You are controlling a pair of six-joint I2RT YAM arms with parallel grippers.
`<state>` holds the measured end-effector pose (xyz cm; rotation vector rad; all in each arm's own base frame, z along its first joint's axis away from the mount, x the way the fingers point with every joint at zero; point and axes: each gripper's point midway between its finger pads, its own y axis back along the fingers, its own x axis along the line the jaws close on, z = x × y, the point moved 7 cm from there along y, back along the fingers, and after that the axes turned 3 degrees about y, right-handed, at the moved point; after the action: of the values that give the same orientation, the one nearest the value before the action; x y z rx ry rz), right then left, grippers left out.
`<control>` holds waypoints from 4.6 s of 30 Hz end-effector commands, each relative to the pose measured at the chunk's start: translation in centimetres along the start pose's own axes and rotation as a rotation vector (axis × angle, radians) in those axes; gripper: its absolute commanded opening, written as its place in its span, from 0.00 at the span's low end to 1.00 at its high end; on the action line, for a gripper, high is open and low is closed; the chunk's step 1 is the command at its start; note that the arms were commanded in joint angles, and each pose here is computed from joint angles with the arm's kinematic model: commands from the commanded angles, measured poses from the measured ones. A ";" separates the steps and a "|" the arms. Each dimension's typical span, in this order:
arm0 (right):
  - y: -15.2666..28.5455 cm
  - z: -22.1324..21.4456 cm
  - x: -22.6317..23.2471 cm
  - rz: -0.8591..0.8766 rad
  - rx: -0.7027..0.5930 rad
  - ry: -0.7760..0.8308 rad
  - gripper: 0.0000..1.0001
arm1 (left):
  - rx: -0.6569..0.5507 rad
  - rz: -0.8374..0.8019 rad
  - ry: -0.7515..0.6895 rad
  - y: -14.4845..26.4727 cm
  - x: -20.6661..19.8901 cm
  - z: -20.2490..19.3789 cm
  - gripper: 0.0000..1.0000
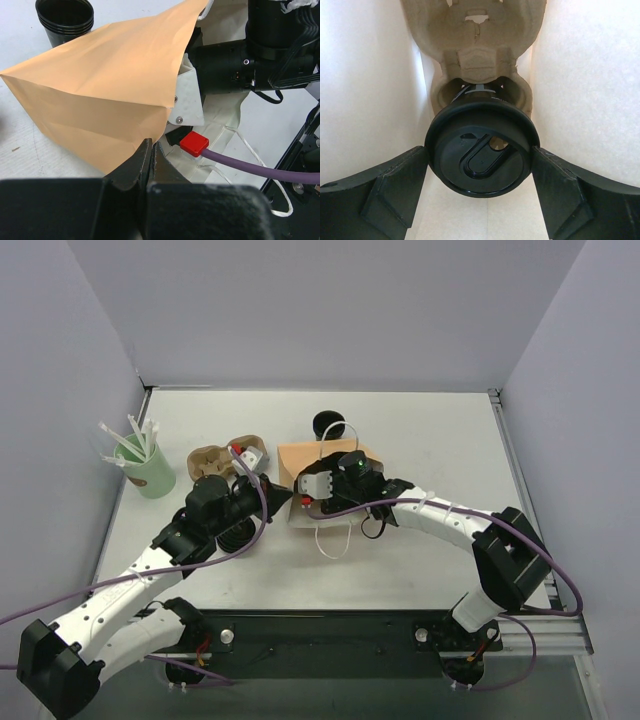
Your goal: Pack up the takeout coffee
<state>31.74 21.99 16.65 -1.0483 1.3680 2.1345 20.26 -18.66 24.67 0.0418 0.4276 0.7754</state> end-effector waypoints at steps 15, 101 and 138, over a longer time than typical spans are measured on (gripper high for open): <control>3.9 0.6 -1.7 0.147 -0.018 -0.058 0.83 | -0.044 0.025 0.038 -0.2 -1.1 4.1 0.00; 27.7 4.6 -13.6 -0.359 -0.249 -1.429 1.00 | -0.148 0.630 0.039 3.1 0.6 18.6 0.85; 28.3 4.6 -3.7 0.000 -0.272 -1.575 1.00 | 0.145 1.336 0.153 6.4 28.5 16.7 0.54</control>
<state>13.20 13.66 37.15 0.6490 0.2674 2.1198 38.73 6.35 29.23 0.5099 0.6610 2.0582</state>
